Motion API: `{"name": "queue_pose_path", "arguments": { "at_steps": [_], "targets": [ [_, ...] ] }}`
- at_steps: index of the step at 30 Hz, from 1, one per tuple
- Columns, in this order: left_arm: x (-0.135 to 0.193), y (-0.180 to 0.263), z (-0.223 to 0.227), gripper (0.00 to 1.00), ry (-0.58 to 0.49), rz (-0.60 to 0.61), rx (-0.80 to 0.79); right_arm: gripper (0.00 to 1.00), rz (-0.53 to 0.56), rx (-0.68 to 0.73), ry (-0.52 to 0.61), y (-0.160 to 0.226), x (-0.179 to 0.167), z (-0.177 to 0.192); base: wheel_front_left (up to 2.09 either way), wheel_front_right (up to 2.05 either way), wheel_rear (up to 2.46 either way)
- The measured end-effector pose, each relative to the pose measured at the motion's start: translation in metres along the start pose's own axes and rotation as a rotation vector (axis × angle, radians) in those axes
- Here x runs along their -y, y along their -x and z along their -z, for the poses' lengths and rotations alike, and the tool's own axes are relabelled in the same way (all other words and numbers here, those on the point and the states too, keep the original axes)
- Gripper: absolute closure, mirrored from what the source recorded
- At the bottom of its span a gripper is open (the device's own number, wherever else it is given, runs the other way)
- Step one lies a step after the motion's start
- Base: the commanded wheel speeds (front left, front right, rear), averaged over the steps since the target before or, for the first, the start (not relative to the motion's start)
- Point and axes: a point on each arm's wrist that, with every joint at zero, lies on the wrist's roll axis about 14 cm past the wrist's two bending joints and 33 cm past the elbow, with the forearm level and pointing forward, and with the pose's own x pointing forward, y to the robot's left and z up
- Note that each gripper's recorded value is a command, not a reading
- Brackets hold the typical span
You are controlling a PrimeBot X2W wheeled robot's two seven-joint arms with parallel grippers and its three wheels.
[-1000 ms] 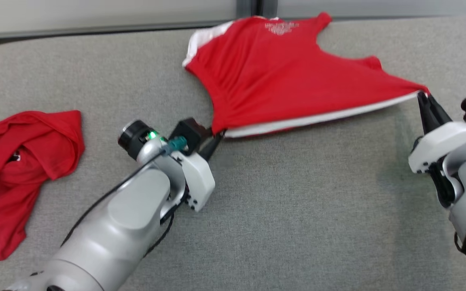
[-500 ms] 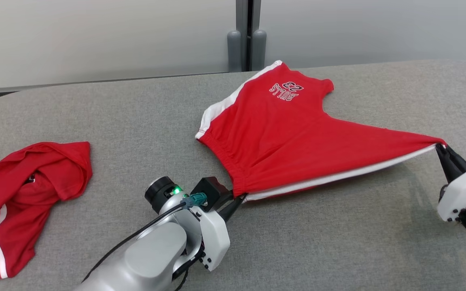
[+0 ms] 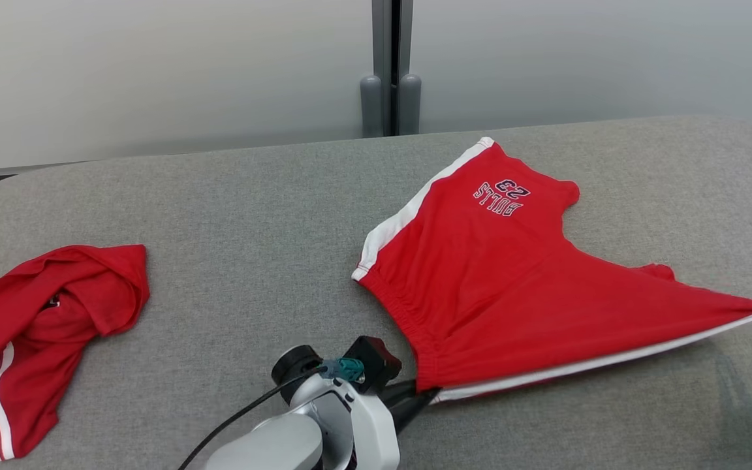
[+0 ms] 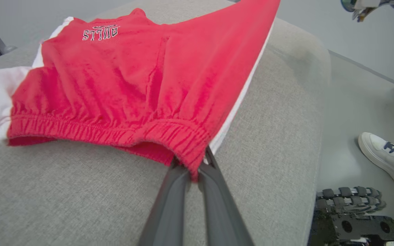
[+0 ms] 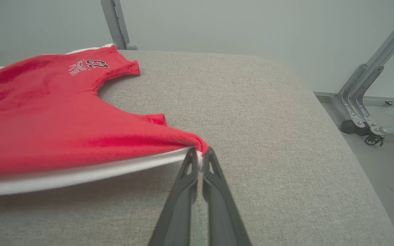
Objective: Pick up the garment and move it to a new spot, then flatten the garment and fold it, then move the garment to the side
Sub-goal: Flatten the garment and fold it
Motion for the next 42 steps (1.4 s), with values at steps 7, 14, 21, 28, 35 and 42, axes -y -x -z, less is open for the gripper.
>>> {"name": "queue_pose_path", "arguments": {
  "at_steps": [7, 14, 21, 28, 35, 42],
  "targets": [
    [0.021, 0.003, 0.005, 1.0, 0.058, 0.069, -0.018, 1.0, 0.028, 0.01, -0.019, 0.018, 0.019, -0.001, 0.0, 0.0, 0.0],
    [0.01, 0.006, -0.008, 1.0, 0.098, 0.034, 0.025, 1.0, -0.004, 0.048, 0.036, 0.007, 0.01, -0.037, 0.0, 0.0, 0.0],
    [-0.015, 0.006, -0.038, 1.0, 0.221, -0.013, 0.116, 1.0, -0.092, 0.047, 0.195, -0.028, -0.024, -0.097, 0.0, 0.0, 0.0],
    [-0.044, 0.003, -0.052, 1.0, 0.255, -0.056, 0.157, 1.0, -0.145, 0.01, 0.311, -0.072, -0.048, -0.133, 0.0, 0.0, 0.0],
    [-0.072, -0.005, -0.053, 1.0, 0.259, -0.105, 0.174, 1.0, -0.182, -0.076, 0.368, -0.125, -0.068, -0.137, 0.0, 0.0, 0.0],
    [-0.092, -0.009, -0.034, 1.0, 0.309, -0.15, 0.156, 1.0, -0.217, -0.141, 0.39, -0.172, -0.087, -0.133, 0.0, 0.0, 0.0]
  ]
}}
